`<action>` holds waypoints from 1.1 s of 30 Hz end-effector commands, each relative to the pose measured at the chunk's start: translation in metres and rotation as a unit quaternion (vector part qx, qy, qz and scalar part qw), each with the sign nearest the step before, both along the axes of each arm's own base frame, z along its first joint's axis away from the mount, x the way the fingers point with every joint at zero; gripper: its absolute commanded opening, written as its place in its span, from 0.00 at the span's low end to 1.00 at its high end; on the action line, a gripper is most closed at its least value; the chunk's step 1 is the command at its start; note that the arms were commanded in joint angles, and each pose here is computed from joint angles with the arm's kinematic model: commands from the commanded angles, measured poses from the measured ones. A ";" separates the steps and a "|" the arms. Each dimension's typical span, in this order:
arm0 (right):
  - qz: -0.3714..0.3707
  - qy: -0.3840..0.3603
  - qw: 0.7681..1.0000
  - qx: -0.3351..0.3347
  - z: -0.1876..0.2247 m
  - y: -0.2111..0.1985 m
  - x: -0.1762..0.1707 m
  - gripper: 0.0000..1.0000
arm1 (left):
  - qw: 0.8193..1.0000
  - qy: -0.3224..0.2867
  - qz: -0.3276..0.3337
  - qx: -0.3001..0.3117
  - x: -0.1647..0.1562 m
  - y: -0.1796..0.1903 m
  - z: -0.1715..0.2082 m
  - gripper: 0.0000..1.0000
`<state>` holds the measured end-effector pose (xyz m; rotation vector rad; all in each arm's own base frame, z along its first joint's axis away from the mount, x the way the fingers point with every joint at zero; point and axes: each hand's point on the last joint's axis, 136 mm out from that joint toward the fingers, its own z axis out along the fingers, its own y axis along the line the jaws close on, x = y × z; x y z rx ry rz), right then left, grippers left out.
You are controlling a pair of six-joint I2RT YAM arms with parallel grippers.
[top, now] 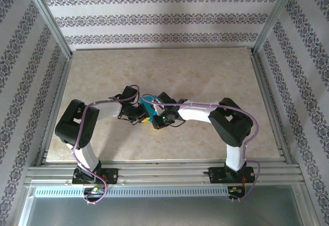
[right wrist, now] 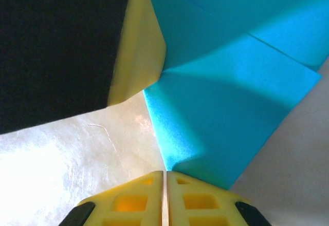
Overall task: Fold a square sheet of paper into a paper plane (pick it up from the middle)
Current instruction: Third fold the triangle at the center of the table.
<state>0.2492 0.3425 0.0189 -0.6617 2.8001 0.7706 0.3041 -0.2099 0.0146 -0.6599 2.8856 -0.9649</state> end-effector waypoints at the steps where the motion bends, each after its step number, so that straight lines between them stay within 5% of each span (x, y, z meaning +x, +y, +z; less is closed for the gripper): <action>1: 0.001 0.022 1.000 -0.004 -0.007 -0.001 -0.003 0.12 | 0.992 0.081 0.013 0.093 -0.036 0.033 -0.047 0.09; 33: 0.023 0.078 0.996 -0.020 -0.017 -0.044 -0.054 0.12 | 0.989 0.092 0.011 0.118 -0.041 0.041 -0.052 0.09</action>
